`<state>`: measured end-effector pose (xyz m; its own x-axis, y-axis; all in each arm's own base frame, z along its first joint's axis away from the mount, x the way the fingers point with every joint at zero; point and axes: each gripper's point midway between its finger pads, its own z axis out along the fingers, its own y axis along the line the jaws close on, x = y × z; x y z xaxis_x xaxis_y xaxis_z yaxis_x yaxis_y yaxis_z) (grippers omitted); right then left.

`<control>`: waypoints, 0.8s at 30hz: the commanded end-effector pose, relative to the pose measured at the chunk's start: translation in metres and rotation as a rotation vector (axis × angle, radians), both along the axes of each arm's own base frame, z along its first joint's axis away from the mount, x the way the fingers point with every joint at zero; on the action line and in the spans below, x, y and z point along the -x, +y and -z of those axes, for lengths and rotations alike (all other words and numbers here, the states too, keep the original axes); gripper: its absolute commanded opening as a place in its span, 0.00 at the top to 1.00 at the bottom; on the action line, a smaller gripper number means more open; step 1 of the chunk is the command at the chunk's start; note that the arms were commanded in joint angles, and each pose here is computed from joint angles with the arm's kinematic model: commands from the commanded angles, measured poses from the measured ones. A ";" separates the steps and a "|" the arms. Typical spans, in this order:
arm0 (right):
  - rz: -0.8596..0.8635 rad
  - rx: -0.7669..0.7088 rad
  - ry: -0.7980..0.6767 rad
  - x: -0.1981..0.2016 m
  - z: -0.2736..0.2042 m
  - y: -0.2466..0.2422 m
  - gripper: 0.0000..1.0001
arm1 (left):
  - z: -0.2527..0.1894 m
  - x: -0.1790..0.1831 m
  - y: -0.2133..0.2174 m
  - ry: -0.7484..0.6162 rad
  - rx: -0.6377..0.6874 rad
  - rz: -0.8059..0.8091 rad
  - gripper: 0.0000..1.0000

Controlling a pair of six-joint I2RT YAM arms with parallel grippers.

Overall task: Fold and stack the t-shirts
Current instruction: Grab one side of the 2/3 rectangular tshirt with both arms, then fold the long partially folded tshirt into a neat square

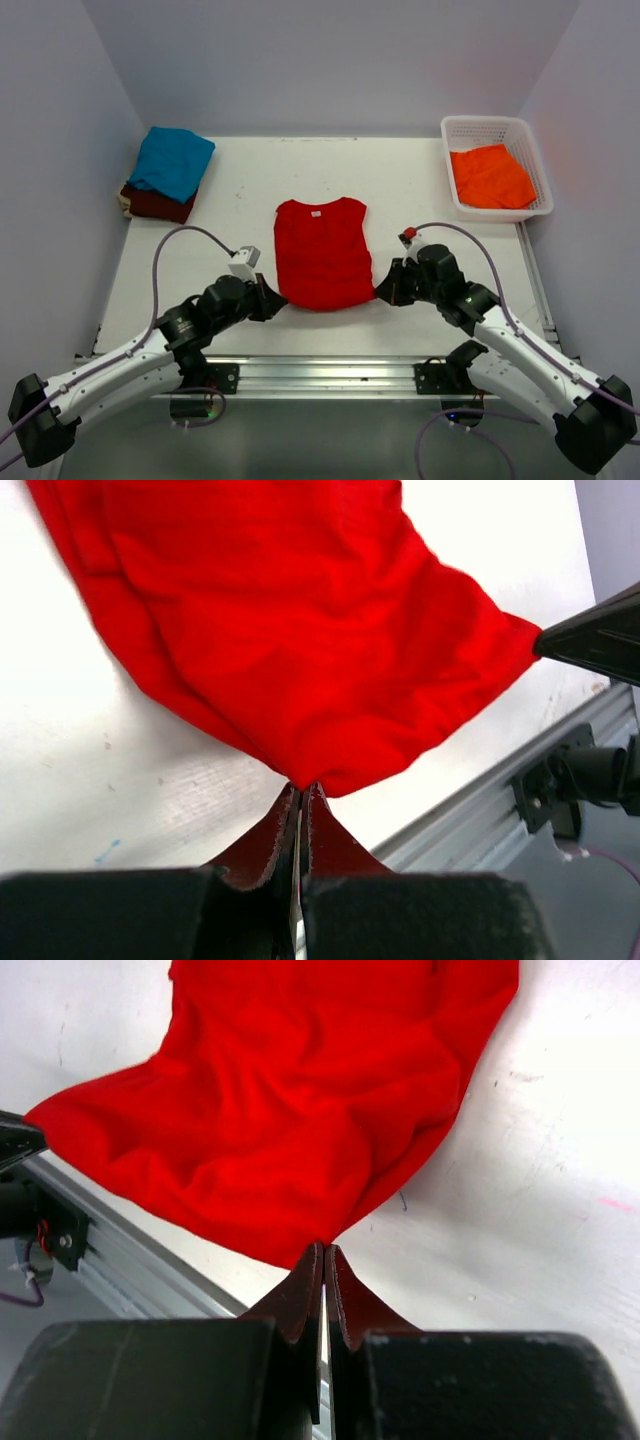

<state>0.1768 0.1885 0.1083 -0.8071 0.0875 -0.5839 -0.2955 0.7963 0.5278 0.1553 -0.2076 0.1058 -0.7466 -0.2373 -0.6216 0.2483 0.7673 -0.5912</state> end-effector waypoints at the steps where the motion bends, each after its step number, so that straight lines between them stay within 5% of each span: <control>1: 0.068 0.020 -0.126 -0.036 -0.030 0.002 1.00 | -0.021 -0.027 0.005 -0.136 -0.014 -0.088 1.00; 24: 0.196 0.059 -0.388 -0.131 -0.114 0.018 1.00 | -0.104 -0.106 0.003 -0.497 -0.104 -0.258 1.00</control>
